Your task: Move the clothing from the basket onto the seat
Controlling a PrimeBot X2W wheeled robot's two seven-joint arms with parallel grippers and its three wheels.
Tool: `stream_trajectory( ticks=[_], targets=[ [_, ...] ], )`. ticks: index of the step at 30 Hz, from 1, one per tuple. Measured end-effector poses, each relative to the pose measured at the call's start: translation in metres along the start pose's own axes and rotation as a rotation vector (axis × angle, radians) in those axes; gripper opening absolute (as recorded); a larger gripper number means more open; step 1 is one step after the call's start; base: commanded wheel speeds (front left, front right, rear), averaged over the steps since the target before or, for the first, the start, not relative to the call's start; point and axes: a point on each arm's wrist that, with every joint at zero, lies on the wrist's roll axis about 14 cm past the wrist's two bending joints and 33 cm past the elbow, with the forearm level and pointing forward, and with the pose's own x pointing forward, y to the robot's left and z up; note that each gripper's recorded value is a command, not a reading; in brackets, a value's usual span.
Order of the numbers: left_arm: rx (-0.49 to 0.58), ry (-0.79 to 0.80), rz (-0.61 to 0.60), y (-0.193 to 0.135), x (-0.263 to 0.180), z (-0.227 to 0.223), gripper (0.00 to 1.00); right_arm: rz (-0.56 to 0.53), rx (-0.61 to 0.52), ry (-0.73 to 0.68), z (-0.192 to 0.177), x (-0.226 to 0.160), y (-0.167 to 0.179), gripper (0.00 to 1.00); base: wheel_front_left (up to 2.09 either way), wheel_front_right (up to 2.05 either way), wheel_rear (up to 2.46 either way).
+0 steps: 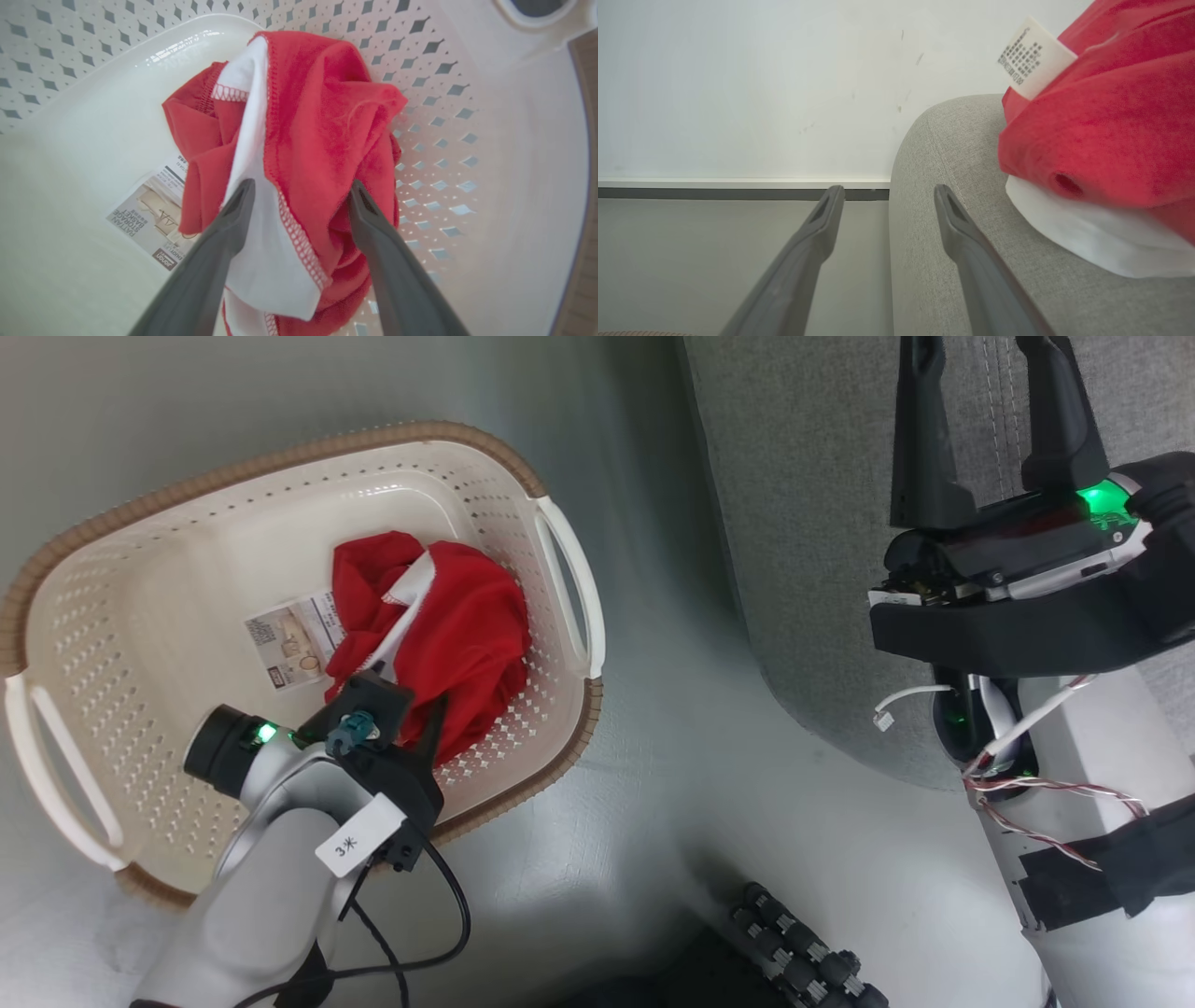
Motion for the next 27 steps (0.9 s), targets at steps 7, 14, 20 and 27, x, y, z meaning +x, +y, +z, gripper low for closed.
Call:
stream_trajectory(
  ticks=[7,14,20,27],
  targets=[
    [0.001,0.011,0.010,0.003,0.006,-0.004,0.38,-0.008,-0.007,0.035,-0.012,-0.002,-0.003,1.00,0.00,0.00,0.00],
    [0.005,-0.063,0.005,-0.003,0.005,0.019,0.00,-0.009,-0.014,0.044,-0.012,-0.003,-0.005,1.00,0.00,0.00,0.00],
    [0.016,-0.153,0.002,-0.009,-0.004,0.045,0.00,-0.006,-0.015,0.033,-0.004,-0.002,-0.005,1.00,0.00,0.00,0.00],
    [0.041,-0.262,0.012,-0.008,-0.022,0.077,0.00,0.003,-0.006,0.035,0.002,-0.007,-0.001,1.00,0.00,0.00,0.00]
  ],
)
